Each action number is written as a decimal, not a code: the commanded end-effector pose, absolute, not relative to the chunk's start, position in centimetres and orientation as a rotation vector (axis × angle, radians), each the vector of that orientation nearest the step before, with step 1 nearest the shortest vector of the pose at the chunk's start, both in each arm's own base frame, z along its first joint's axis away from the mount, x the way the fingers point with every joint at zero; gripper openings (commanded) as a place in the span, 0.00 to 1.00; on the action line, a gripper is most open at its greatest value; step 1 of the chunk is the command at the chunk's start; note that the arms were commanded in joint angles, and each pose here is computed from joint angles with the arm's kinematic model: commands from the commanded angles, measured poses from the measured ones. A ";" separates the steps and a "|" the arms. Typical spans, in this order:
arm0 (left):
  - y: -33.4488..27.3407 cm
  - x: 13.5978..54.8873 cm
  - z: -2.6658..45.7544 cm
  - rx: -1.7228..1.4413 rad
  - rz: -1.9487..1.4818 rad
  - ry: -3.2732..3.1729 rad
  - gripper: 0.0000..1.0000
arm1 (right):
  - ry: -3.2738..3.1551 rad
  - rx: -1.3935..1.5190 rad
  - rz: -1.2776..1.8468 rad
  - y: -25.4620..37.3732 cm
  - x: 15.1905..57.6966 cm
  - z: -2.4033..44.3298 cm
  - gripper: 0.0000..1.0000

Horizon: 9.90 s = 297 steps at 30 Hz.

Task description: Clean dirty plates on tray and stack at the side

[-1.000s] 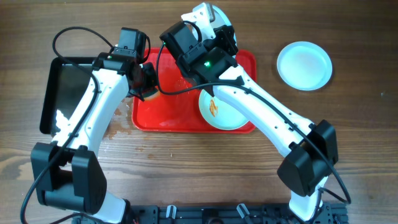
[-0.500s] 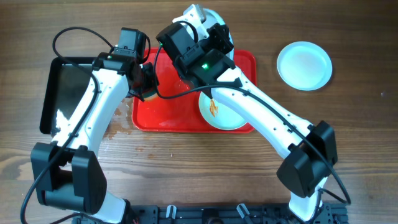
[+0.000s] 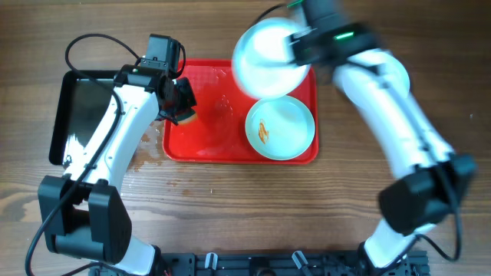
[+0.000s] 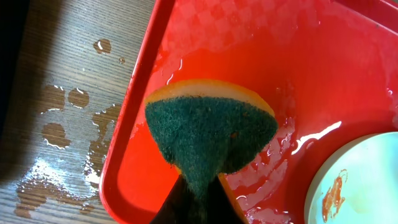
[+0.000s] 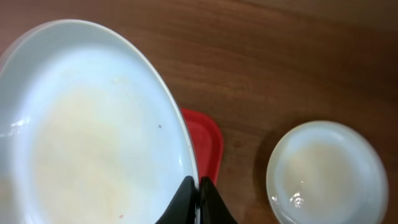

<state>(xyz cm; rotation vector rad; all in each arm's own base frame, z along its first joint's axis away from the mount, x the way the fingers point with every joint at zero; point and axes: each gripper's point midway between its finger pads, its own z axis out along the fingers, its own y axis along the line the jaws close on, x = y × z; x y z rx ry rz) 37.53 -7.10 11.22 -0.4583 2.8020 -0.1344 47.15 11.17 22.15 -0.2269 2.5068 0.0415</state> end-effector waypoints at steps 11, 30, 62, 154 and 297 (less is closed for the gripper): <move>-7.2 37.6 12.1 -0.466 -0.160 2.779 0.04 | 2.542 0.598 0.316 -14.4 45.0 10.4 0.04; -7.5 37.5 12.2 -0.463 -0.180 2.783 0.04 | 2.733 0.140 0.887 3.8 43.2 8.6 0.59; -7.5 37.1 12.0 -0.465 -0.176 2.802 0.04 | 3.072 -0.547 0.281 12.5 37.5 -0.2 0.26; -20.9 36.8 3.4 -0.009 -0.425 2.952 0.04 | 3.152 0.153 0.381 21.5 33.7 -2.4 0.05; -7.8 36.5 14.3 -0.431 -0.009 2.687 0.04 | 2.111 -0.246 -1.023 17.9 41.8 26.9 0.04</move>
